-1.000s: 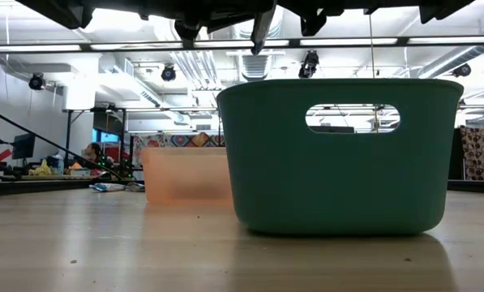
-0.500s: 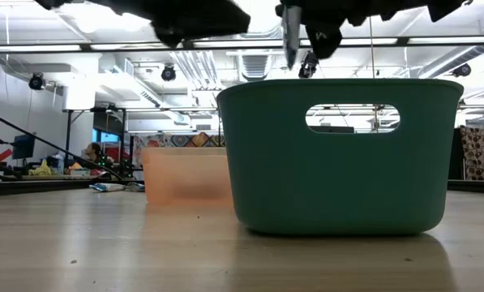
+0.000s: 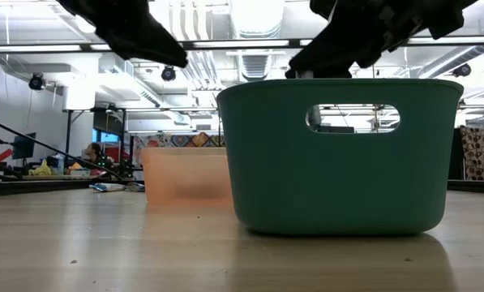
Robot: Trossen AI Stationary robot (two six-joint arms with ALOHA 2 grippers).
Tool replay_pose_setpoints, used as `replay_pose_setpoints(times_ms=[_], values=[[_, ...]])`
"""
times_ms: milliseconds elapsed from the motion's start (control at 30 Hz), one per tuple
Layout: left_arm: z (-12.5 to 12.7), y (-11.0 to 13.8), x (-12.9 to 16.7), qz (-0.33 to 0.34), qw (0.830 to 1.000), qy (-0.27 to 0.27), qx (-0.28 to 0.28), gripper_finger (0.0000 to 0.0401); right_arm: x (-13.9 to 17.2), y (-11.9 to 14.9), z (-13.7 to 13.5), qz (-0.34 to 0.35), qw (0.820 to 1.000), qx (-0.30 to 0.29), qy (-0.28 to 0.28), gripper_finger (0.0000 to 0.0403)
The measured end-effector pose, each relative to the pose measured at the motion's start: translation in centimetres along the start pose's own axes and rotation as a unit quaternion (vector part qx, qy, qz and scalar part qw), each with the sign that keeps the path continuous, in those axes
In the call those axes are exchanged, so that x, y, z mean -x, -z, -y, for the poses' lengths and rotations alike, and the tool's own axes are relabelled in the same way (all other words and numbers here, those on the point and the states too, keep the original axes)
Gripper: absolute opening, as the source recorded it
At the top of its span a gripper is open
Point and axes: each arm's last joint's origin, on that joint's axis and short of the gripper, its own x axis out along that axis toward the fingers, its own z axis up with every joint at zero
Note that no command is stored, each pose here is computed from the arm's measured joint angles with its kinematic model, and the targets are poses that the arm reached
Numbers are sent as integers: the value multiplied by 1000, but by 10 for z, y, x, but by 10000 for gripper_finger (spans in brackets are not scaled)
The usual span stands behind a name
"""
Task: Sort candy
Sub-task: Put the white chocolate bar into the green bin, then put the red chocolate bar into the orange bin
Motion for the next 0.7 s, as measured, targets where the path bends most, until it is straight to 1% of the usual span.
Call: replay_pose_setpoints(times_ms=[233,367,500,600,700], values=[[-4,-1,6,-6,1000,-1,5,96,1,-1,0,4,1000,-9,3,160],[-4,0,6,-10,1000,-3,2,96,1,0,0,-2,1000,-21,5,192],[-3,2,4,-14,1000,-4,-2,96,1,2,1,-9,999,-31,6,205],[-3,3,3,-18,1000,-5,-4,96,1,3,0,-19,999,-49,1,204],[-3,5,2,-22,1000,-6,-7,96,2,7,1,-43,996,-72,-4,200]])
